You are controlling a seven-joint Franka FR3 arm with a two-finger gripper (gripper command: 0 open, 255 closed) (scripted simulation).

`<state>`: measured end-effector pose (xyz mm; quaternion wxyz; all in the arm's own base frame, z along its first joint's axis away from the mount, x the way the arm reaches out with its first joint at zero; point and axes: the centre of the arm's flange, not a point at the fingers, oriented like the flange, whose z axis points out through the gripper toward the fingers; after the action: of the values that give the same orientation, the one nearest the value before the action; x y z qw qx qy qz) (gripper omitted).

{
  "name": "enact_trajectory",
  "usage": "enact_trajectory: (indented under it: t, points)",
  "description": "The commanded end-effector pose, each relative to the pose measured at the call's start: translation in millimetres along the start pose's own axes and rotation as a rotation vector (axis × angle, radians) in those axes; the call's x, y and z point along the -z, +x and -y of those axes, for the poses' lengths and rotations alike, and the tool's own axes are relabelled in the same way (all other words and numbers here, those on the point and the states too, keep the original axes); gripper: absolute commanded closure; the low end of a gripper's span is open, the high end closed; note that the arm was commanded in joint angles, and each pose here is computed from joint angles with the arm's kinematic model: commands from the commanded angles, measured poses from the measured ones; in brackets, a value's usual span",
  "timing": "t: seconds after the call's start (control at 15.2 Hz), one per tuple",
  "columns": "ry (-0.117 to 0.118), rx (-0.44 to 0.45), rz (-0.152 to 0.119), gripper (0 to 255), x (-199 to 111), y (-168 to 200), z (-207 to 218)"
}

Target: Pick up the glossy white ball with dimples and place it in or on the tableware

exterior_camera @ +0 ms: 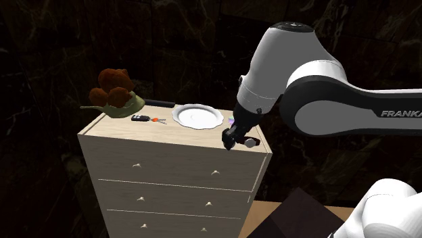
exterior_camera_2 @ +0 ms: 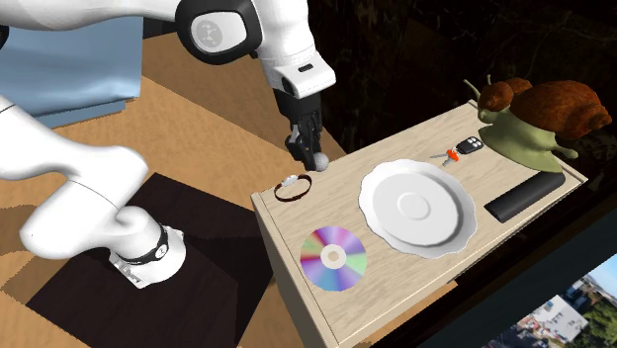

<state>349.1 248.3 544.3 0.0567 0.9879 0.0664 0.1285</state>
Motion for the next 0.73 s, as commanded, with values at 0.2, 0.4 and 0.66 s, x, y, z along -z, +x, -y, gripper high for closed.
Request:
enact_trajectory:
  t: [0.2,0.4,0.66]
  points:
    - [0.000,0.000,0.000,255,9.9,2.5,-1.5]
    - [0.000,0.000,0.000,255,25.1,6.5,-3.5]
    - [0.000,0.000,0.000,255,45.4,11.7,-6.2]
